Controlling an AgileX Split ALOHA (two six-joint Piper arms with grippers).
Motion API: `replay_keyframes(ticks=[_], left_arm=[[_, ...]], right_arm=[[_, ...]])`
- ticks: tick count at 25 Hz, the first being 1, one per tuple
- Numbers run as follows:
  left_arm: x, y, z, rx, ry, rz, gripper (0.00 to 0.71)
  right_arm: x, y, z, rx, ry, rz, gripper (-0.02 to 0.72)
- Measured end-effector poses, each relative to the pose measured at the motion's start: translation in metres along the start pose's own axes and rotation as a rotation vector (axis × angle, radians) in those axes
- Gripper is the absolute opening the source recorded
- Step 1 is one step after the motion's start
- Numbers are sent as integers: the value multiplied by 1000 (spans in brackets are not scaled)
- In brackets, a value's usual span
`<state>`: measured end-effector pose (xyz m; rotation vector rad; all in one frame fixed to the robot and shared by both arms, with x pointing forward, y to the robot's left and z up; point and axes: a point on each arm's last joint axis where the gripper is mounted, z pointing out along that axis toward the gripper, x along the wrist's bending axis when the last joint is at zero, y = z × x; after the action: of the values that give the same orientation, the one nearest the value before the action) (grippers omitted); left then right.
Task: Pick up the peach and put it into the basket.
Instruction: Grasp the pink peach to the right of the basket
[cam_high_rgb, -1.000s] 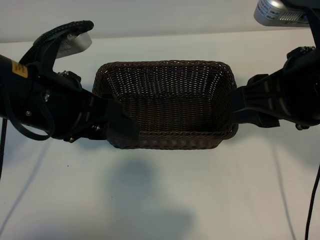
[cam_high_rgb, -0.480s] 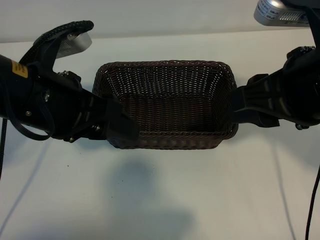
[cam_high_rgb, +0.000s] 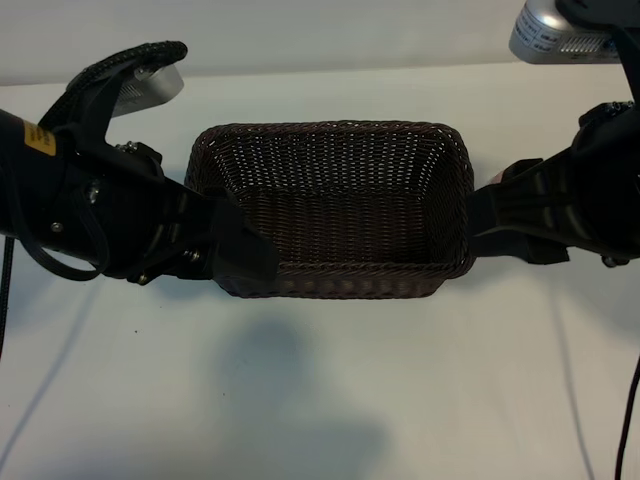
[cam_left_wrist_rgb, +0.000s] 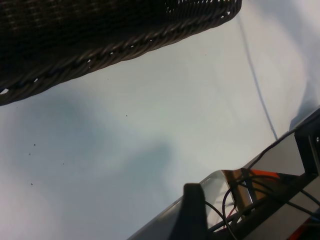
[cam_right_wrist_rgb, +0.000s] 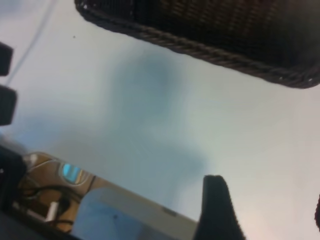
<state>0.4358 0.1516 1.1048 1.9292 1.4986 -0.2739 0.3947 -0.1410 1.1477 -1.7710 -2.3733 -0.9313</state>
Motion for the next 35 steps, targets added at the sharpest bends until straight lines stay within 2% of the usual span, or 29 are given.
replay_keyframes(ticks=[8, 14, 20, 25, 30, 35], left_arm=[[0, 0, 0, 0, 0, 0, 590], [0, 0, 0, 0, 0, 0, 590], [0, 0, 0, 0, 0, 0, 590], [0, 0, 0, 0, 0, 0, 590], [0, 0, 0, 0, 0, 0, 590], [0, 0, 0, 1, 0, 0, 590]], right_arm=[[-16, 8, -1, -77, -186, -108, 465], [-25, 19, 4, -153, -296, -123, 465], [-33, 35, 11, -235, -355, -113, 487], [-58, 51, 19, -260, -408, -24, 497], [-82, 68, 32, -286, -436, 31, 497], [-104, 82, 65, -232, -440, 46, 497]])
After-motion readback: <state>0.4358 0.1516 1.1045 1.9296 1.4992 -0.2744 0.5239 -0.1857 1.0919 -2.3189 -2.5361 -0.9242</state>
